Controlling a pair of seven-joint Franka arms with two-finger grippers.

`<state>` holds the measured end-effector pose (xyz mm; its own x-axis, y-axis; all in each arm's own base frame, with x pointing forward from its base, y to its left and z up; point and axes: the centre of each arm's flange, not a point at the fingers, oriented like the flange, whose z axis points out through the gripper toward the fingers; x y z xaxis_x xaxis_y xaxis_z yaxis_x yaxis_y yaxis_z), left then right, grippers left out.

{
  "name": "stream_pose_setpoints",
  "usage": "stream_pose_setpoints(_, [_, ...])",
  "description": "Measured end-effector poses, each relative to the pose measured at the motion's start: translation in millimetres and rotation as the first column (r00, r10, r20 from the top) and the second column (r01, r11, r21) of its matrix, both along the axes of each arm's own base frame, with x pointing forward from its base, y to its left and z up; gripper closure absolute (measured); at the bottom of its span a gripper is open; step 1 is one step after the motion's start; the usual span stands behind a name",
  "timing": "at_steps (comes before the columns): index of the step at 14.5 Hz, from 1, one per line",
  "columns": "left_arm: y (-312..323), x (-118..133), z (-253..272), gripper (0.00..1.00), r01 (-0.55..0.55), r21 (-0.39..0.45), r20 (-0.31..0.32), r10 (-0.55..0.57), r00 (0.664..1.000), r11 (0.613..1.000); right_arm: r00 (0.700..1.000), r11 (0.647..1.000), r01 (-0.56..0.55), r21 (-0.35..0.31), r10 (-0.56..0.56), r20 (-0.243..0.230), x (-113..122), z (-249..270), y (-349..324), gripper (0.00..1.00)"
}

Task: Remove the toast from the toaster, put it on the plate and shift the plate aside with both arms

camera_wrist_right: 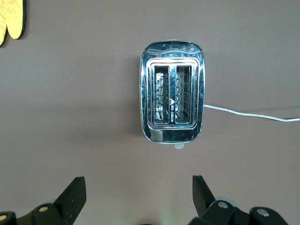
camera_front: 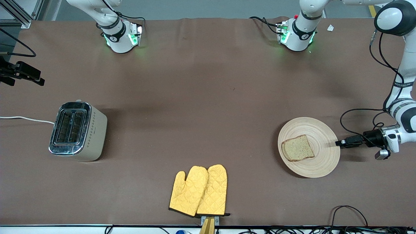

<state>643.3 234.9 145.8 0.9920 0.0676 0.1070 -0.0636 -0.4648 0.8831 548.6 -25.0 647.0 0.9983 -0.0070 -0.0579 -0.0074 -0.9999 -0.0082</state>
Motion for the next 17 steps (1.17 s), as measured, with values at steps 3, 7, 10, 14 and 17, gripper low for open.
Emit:
stream_pose_setpoints(3, [11.5, 16.2, 44.8, 0.06, -0.01, 0.065, 0.0, 0.011, 1.0, 0.998, 1.0, 1.0, -0.012, 0.0, 0.012, -0.003, -0.1, -0.3, 6.3, 0.0])
stream_pose_setpoints(7, [10.9, 30.7, 145.7, 0.0, -0.01, 0.236, -0.03, 0.018, 0.999, 0.972, 1.0, 1.0, -0.017, 0.001, 0.017, -0.004, -0.2, -0.4, 9.3, 0.0])
stream_pose_setpoints(10, [-39.2, 40.6, 247.0, 0.0, -0.015, 0.381, -0.095, 0.055, 0.994, 0.925, 0.999, 0.999, -0.032, 0.001, 0.032, -0.004, -0.1, -0.1, 17.4, 0.0])
stream_pose_setpoints(14, [-161.3, 40.2, 345.5, 0.0, -0.013, 0.551, -0.191, 0.142, 0.971, 0.834, 1.0, 1.0, -0.031, 0.0, 0.031, -0.003, 0.0, 0.1, 17.0, 0.0])
stream_pose_setpoints(17, [-243.4, 28.6, 386.3, 0.0, -0.035, 0.66, -0.215, 0.233, 0.948, 0.751, 1.0, 1.0, -0.031, 0.0, 0.031, -0.002, 0.0, 0.2, 16.8, 0.0])
